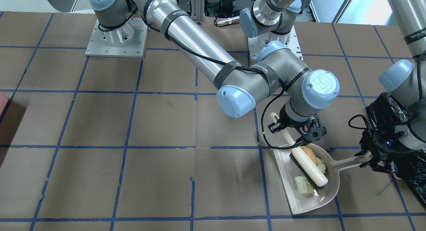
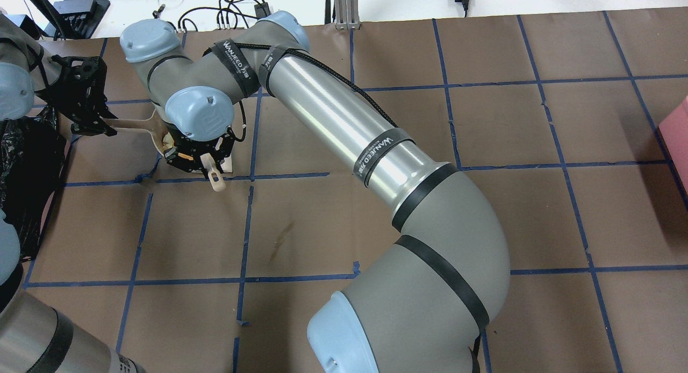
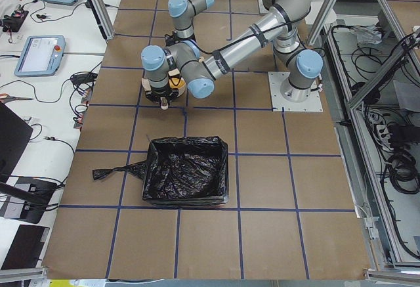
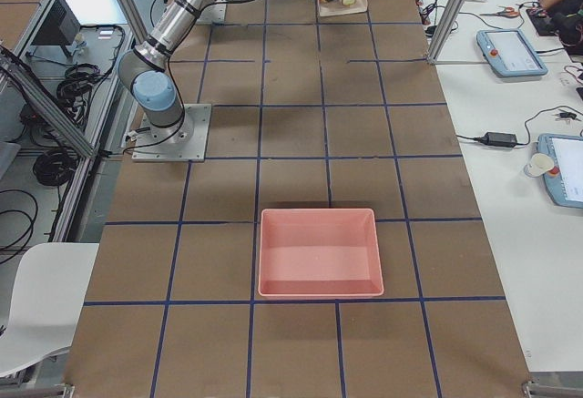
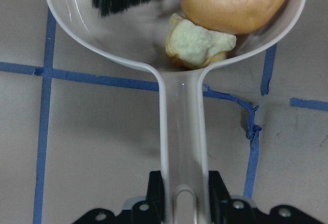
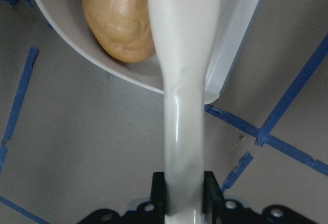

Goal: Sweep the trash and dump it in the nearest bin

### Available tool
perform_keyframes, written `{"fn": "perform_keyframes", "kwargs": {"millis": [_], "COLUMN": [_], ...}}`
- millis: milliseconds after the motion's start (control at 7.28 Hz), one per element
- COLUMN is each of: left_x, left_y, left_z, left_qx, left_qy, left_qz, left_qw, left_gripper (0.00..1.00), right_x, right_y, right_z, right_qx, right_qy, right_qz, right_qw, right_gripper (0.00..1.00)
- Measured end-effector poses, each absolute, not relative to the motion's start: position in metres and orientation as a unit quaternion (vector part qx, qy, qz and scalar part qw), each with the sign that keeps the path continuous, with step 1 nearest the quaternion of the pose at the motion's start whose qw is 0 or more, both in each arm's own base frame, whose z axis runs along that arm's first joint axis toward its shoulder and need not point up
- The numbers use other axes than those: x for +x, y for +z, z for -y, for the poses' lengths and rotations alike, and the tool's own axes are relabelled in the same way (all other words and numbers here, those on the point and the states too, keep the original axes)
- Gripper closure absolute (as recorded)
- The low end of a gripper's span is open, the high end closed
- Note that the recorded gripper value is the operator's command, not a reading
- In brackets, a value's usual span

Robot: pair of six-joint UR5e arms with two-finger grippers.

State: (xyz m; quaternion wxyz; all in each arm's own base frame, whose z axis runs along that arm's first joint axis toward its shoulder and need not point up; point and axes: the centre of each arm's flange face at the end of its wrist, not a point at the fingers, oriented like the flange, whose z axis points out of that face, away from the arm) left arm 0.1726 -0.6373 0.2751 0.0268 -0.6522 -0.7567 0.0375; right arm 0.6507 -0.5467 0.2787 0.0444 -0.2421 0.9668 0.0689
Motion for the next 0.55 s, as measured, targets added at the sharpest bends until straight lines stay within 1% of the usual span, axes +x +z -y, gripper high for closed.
{"fn": "perform_keyframes", "kwargs": {"millis": [275,549], "left_x": [0.172,0.175], "left_y": [0.274,0.271], "left_z": [0.637,0.636], "left_qx": [-0.651,-0.645], "left_qy": [0.041,0.054], "left_qz": [0.757,0.761], "left_qw": [0.031,0.041], "left_gripper": [0.99,0.99], "right_x": [0.640,0.606], "right_y": [0.304,0.334], "right_z": [0.549,0.566], "right_qx": [-0.243,-0.225], "right_qy": [0.053,0.055], "right_qz": [-0.968,-0.973], "right_qw": [0.034,0.019], "right_gripper": [0.96,0.96]}}
